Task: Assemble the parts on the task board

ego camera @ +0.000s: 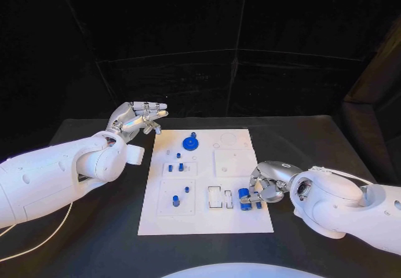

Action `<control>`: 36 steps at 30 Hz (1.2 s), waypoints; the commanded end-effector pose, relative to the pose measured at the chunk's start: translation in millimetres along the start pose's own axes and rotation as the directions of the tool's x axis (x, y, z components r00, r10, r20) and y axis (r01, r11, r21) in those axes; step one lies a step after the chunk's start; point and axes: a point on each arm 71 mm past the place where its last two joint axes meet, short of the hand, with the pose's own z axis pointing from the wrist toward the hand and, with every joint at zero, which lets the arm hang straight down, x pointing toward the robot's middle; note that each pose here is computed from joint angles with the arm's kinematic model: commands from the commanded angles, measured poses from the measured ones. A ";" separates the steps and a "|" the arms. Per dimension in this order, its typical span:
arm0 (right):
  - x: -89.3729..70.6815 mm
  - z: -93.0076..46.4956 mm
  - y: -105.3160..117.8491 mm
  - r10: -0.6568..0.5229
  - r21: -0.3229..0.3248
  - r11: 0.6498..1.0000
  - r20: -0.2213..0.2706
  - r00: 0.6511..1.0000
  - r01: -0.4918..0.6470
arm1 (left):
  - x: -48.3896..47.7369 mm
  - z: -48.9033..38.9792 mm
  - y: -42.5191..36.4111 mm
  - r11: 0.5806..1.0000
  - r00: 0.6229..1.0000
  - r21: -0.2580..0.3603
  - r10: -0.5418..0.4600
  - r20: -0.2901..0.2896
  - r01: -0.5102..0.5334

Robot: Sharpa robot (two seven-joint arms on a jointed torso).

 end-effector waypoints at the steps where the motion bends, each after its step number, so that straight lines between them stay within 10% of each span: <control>1: 6.3 1.9 1.1 -0.027 0.001 1.000 -0.021 0.999 0.027 | 0.8 0.7 -0.6 1.000 1.000 0.001 -0.006 -0.008 0.006; 22: 24.7 17.8 5.7 -0.051 0.010 0.999 -0.041 0.998 0.051 | 0.8 0.2 1.0 1.000 1.000 -0.005 -0.006 -0.012 0.006; 36: 15.3 4.0 6.8 0.058 -0.012 0.998 0.082 0.995 -0.057 | 0.2 -0.7 2.6 1.000 1.000 -0.011 -0.005 -0.014 0.005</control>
